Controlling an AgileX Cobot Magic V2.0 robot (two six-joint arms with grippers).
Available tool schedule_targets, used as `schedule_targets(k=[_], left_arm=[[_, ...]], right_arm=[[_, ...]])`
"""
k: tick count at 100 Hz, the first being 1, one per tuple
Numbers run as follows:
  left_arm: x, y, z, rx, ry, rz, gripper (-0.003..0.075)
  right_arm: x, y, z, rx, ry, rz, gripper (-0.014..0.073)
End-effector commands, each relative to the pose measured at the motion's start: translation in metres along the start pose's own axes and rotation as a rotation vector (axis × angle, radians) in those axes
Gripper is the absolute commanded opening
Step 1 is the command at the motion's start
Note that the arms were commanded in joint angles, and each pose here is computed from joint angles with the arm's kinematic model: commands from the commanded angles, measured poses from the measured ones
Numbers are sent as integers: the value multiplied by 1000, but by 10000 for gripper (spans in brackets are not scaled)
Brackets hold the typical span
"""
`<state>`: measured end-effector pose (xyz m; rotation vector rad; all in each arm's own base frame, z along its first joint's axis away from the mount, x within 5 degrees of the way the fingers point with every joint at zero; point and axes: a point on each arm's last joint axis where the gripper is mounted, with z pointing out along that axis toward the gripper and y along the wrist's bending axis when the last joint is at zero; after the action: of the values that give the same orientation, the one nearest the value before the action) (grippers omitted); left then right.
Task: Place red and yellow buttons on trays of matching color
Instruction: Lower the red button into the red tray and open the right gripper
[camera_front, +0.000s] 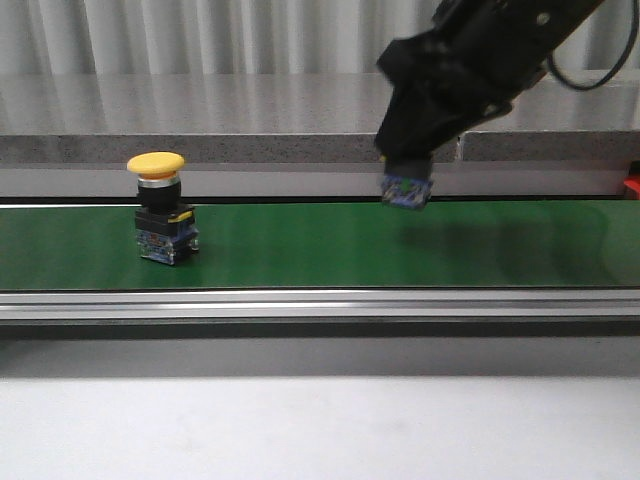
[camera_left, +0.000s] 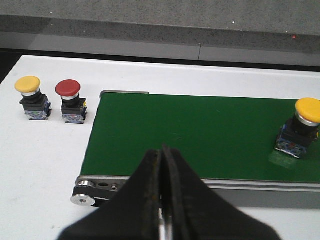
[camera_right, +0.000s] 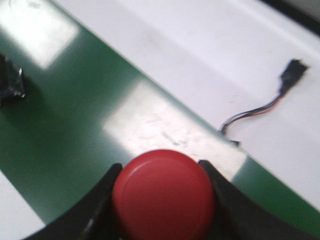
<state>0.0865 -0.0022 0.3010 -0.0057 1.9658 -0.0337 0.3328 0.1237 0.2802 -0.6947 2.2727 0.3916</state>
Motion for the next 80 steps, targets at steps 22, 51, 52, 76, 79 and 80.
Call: schedule_targets(k=[22,51,52,76,79,80], left_arm=[[-15,-2,-3,21,-99,1,-21],[-15,-2,-3,21,-99,1,-21],[-15,-2,-3,21,-99,1,-21],[-15,-2,-3,21,-99,1,-21],[-15,-2,-3,21,-99,1,-21],[-15,-2,-3,21,-99,1,-21]], right_arm=[[-23,-114,-131,374,-326,287,110],[32,-211,-198,778,-461,509,110],[34,-213,-199,786,-462,513,110],[95,-276,-193,916,-398,671,110],[102,-282,-189,915,-387,694,110],[103,-283,-188,914,-387,701,110]])
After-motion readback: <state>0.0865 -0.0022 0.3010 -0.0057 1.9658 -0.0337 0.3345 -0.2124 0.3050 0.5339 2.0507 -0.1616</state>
